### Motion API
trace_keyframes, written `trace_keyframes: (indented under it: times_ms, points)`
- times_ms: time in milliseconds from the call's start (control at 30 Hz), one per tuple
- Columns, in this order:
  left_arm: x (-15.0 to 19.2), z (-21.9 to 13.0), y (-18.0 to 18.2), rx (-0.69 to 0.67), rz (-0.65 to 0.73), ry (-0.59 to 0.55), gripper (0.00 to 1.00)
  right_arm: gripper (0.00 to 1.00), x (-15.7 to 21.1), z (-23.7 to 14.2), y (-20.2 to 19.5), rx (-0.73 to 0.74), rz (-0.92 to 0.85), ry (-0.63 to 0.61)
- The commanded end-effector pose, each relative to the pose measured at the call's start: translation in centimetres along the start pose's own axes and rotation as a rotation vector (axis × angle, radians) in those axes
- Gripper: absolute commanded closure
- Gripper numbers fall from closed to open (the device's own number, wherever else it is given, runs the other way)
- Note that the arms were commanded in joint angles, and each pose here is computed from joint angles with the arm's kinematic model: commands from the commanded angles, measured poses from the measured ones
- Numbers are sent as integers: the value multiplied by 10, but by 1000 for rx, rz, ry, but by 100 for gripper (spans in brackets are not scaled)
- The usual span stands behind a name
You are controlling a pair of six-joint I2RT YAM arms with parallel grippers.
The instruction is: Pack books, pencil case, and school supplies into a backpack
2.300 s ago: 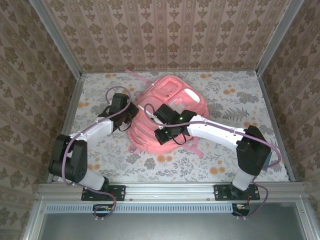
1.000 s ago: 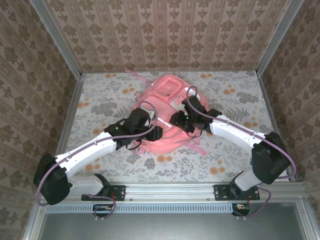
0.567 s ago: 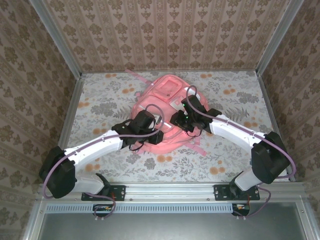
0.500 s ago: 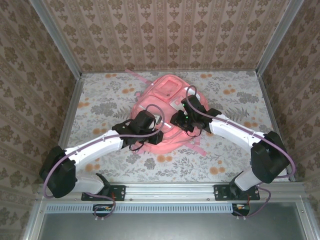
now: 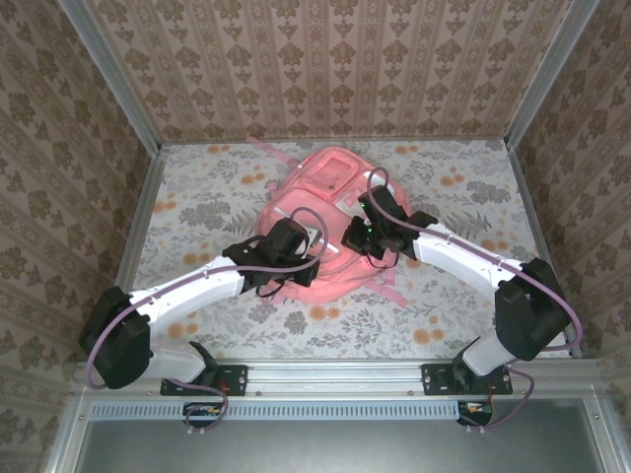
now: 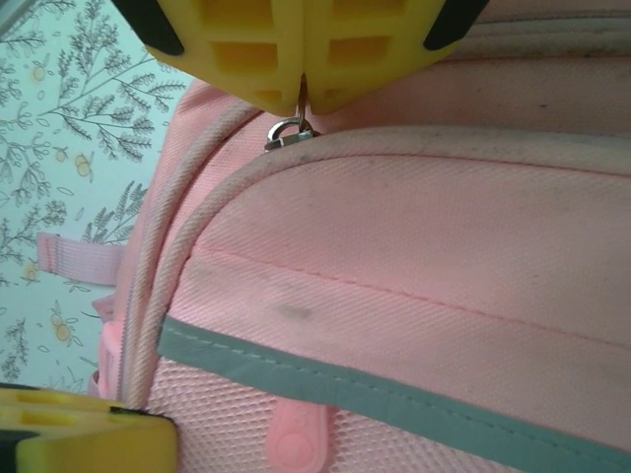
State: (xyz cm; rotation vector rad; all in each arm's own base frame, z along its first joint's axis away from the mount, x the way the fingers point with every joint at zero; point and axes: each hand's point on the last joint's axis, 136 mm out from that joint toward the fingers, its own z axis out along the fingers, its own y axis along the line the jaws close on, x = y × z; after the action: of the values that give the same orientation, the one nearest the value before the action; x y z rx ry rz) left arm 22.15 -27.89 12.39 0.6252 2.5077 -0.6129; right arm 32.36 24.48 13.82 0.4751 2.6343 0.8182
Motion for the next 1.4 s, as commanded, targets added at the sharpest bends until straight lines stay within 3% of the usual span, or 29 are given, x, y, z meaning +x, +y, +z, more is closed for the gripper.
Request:
trace_keyframes:
  times_ms: [0,167,233,300,367,433,667,933,1167,1367]
  points:
    - [-7,-13,21,-115,28,-33,100,100,-37,-12,-23,108,-50,-126]
    - [-16,-5,5,-1,-4,-60,100,96,-61,-23,-28,107,-109,-197]
    - [-22,1,-4,33,11,-64,100,79,-59,-28,-20,71,-114,-183]
    - [-30,4,-17,76,32,-83,100,46,-51,-32,-14,33,-89,-155]
    - [-36,6,-28,114,51,-102,100,36,-44,-38,-17,23,-51,-138]
    - [-40,6,-41,158,78,-111,100,35,-34,-41,-23,17,-5,-118]
    - [-48,9,-83,271,153,-129,100,42,2,-41,-30,-79,213,-21]
    - [-56,15,-97,304,149,-139,100,46,4,-37,-35,-74,253,-21]
    - [-47,12,-71,177,158,-112,100,84,-10,-31,-41,-39,233,-72]
    - [-25,4,-16,11,100,-77,100,89,-36,-35,-52,32,154,-143]
